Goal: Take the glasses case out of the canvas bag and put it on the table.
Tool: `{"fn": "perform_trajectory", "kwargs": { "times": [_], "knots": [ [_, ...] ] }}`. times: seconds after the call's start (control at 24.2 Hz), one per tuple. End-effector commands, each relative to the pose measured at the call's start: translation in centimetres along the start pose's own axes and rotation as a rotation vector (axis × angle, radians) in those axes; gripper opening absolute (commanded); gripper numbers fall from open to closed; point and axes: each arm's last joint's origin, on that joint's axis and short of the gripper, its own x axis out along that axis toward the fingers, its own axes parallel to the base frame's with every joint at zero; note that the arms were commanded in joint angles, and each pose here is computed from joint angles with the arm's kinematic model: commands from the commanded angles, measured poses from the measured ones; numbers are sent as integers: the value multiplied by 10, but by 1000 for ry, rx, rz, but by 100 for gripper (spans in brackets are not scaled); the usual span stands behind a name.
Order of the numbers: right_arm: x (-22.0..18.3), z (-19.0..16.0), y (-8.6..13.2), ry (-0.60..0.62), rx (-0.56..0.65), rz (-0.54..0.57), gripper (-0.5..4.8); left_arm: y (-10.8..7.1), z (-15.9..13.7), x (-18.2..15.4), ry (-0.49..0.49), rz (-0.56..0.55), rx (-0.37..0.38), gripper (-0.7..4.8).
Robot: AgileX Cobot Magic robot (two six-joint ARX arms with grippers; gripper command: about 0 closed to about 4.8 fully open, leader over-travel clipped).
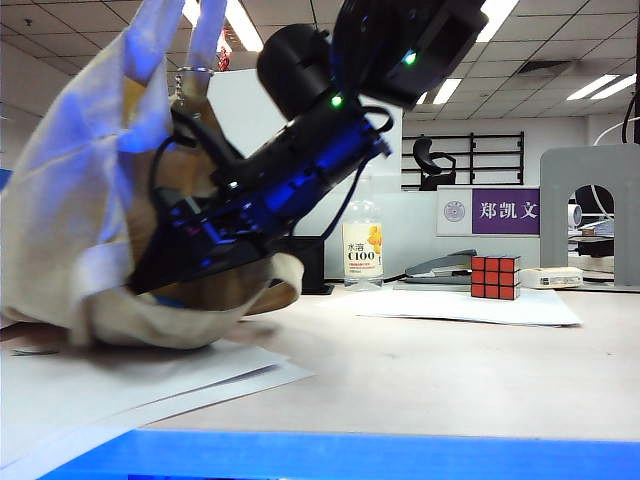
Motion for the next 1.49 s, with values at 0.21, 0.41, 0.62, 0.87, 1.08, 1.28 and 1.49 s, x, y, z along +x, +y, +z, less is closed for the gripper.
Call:
{"fn": "perform_trajectory", "kwargs": {
  "times": [0.21, 0.41, 0.62, 0.87, 1.08, 1.28, 1.49],
  "knots": [
    [23, -6, -1, -77, -47, -3, 373, -29, -23, 23, 153, -144, 76, -4],
    [36, -18, -6, -75, -47, -39, 397, -24, -33, 22, 225, -92, -5, -4],
    [56, -6, -29, -51, -33, -92, 469, -31, -48, 28, 320, -103, -21, -3],
    [87, -23, -53, 63, 77, -17, 475, -40, -54, 32, 347, -138, -8, -4],
    [87, -33, -48, 238, 205, 78, 477, -40, -54, 32, 346, -141, 11, -3],
    [75, 3, -54, 297, 201, 55, 479, -40, -54, 32, 345, -140, 12, -4],
    [105, -32, -40, 438, 205, 88, 479, -40, -54, 32, 344, -138, 12, -3]
  ]
}}
